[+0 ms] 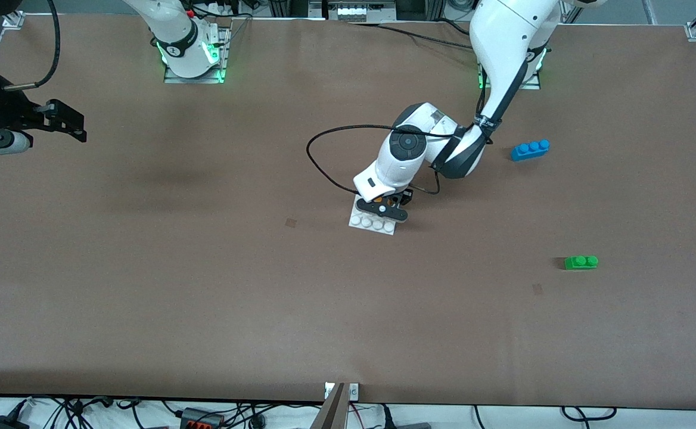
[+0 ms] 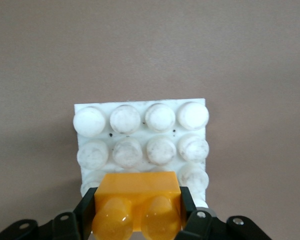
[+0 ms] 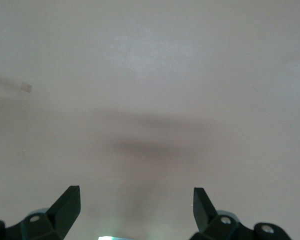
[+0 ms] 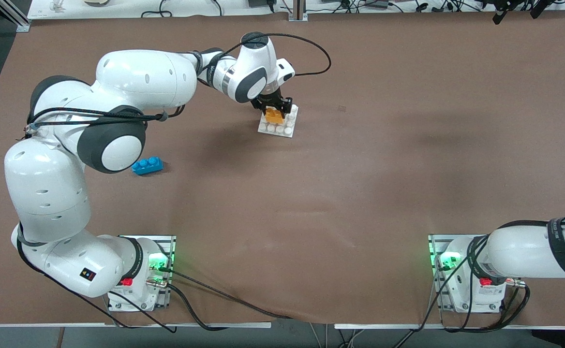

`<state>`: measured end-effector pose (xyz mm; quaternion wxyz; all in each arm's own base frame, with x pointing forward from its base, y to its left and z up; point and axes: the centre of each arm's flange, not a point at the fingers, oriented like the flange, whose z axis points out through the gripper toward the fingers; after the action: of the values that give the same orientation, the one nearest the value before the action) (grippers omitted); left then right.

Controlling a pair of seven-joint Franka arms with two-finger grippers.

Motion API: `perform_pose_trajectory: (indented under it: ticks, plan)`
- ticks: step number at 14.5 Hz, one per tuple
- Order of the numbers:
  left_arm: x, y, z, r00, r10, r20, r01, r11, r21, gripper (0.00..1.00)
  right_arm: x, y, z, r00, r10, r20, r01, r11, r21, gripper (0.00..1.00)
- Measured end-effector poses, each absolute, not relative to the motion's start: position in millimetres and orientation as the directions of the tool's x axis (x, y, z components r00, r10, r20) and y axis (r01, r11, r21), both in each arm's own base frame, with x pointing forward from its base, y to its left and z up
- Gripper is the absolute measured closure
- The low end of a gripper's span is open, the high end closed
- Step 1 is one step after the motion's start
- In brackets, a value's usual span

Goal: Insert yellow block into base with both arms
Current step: 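Lower and press the yellow brick onto the base studs with the left gripper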

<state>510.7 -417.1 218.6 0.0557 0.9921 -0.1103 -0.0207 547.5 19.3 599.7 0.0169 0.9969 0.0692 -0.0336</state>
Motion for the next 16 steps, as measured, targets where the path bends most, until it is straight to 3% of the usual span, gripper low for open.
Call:
perform_pose_trajectory:
  ticks: [16]
  plan:
    - [513.2,-415.8,217.0,0.982,-0.188,-0.014,-0.186,-0.978,0.091,0.32,547.6,19.4,599.7,0.988,0.137,-0.069,0.139,-0.990,0.029,0.00]
